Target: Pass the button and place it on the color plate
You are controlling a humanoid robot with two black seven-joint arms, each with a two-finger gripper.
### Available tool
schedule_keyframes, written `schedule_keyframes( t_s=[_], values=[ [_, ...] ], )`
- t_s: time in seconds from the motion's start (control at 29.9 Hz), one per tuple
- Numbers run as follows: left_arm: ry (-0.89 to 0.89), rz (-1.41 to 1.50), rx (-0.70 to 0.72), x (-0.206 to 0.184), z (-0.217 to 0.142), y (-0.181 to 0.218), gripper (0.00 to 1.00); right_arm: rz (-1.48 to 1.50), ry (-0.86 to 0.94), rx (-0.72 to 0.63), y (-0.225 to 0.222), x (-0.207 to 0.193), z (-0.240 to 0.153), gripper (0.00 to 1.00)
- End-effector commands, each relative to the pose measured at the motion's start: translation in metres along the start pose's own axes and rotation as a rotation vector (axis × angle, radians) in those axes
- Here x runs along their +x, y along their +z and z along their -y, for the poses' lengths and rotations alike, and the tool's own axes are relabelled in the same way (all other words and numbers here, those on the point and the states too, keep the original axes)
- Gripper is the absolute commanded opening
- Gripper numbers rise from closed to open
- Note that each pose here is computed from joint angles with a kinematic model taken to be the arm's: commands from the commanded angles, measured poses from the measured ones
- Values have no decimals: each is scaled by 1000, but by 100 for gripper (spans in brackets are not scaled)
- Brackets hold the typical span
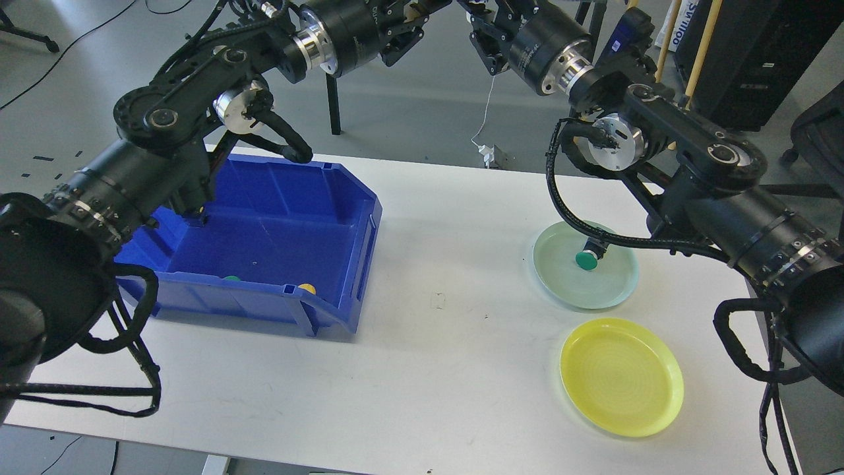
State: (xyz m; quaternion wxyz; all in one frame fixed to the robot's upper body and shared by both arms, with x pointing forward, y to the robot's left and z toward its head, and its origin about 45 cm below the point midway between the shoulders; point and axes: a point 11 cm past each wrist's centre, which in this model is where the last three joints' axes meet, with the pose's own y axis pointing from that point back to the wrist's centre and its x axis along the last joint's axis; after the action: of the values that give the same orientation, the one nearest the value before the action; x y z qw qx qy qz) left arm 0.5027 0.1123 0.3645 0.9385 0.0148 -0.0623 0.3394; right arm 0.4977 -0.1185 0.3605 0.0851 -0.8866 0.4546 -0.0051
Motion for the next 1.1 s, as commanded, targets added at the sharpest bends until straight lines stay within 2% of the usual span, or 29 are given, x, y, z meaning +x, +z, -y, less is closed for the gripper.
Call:
schedule_keyframes(
  t_s=[0.0, 0.13, 0.27, 0.33, 0.37, 0.4, 0.43, 0.47, 0.64, 0.77, 0.97, 1.07],
  values=[
    [5, -10, 0, 1, -1, -1, 18, -7, 4, -3, 0, 3, 1, 19],
    [16, -18, 5, 4, -1, -4, 18, -11, -2, -6, 0, 3, 1, 11],
    [14, -18, 6, 3, -1, -4, 19, -15, 0, -7, 0, 4, 0, 9],
    [14, -17, 9, 3, 0, -5, 25, -15, 1, -7, 0, 4, 1, 9],
    [15, -19, 15, 3, 0, -6, 36, -17, 4, -11, 1, 5, 0, 9],
    [20, -22, 32, 4, -1, -8, 54, -18, 8, -13, 2, 6, 0, 9],
    [22, -23, 51, 5, -1, -10, 76, -19, 10, -13, 2, 7, 0, 9],
    [20, -26, 65, 4, -1, -12, 89, -19, 12, -14, 2, 8, 0, 9],
    [20, -17, 108, 5, -2, -17, 97, -23, 14, -18, 4, 9, -1, 9],
    [25, -11, 102, 9, -5, -14, 98, -32, 44, -40, 9, 20, -3, 9],
    [63, 3, 100, 26, -18, -10, 98, -111, 116, -96, 9, 68, -33, 9],
    [82, 16, 113, 35, -24, -12, 98, -148, 111, -151, 16, 87, -59, 10]
  ],
)
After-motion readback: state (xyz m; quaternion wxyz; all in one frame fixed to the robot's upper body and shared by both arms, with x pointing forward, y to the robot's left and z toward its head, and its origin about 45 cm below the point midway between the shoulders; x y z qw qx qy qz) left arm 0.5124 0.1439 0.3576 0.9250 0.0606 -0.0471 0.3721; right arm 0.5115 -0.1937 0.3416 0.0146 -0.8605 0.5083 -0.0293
